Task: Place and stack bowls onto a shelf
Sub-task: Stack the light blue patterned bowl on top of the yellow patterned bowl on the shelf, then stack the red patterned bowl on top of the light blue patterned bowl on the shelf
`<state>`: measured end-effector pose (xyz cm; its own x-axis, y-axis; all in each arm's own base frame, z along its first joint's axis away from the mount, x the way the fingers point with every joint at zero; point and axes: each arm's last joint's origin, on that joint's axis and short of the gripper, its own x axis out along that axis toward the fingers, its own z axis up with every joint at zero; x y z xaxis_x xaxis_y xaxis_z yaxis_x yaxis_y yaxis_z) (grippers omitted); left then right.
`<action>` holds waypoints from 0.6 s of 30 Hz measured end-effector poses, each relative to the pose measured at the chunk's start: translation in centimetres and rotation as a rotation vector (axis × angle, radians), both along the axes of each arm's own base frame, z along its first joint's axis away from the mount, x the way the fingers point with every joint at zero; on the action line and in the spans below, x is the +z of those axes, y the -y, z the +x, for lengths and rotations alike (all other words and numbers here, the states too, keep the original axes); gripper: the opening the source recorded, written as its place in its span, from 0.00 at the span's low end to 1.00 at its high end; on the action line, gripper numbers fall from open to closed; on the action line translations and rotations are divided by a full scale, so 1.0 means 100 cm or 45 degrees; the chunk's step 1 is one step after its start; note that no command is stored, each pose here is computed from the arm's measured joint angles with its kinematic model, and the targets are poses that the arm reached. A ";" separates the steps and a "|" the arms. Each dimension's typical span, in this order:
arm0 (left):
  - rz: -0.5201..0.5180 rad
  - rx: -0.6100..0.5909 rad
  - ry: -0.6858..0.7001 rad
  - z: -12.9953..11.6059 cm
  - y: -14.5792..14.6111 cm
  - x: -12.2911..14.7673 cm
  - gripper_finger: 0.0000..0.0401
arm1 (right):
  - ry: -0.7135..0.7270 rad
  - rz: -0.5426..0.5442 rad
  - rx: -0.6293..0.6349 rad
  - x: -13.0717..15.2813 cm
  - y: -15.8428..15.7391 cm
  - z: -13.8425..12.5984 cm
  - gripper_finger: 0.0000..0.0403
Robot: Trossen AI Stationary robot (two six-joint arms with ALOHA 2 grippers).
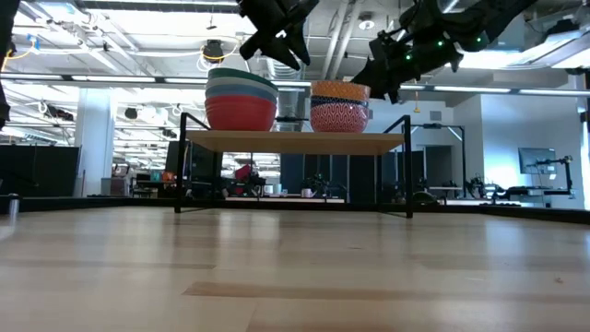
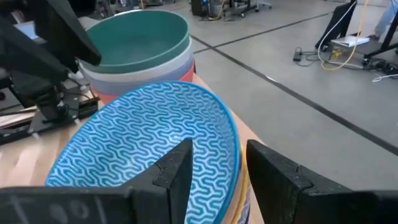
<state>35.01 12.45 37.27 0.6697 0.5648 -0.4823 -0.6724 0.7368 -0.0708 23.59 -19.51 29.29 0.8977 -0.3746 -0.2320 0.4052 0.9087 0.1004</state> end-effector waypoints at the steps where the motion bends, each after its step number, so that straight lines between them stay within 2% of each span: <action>1: -0.004 0.001 -0.012 0.000 0.000 -0.001 0.29 | 0.000 0.000 0.000 0.000 0.000 0.000 0.44; 5: -0.016 -0.005 -0.036 -0.001 0.000 -0.003 0.29 | 0.010 0.002 -0.003 0.003 -0.002 -0.002 0.44; 11: -0.032 -0.026 -0.066 -0.001 0.004 -0.005 0.29 | 0.086 -0.054 -0.005 0.027 -0.015 -0.017 0.44; 14: -0.034 -0.030 -0.061 0.000 0.004 -0.005 0.29 | 0.092 -0.006 -0.013 0.034 -0.022 -0.025 0.44; 18: -0.033 -0.055 -0.045 -0.002 0.010 -0.001 0.29 | 0.082 0.122 -0.011 0.042 -0.041 -0.038 0.44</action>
<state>34.77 11.42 37.22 0.6753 0.5229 -0.5201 -0.6427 0.7632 -0.0671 19.76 -15.44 33.51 0.9088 -0.3611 -0.2092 0.4028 0.8902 0.2131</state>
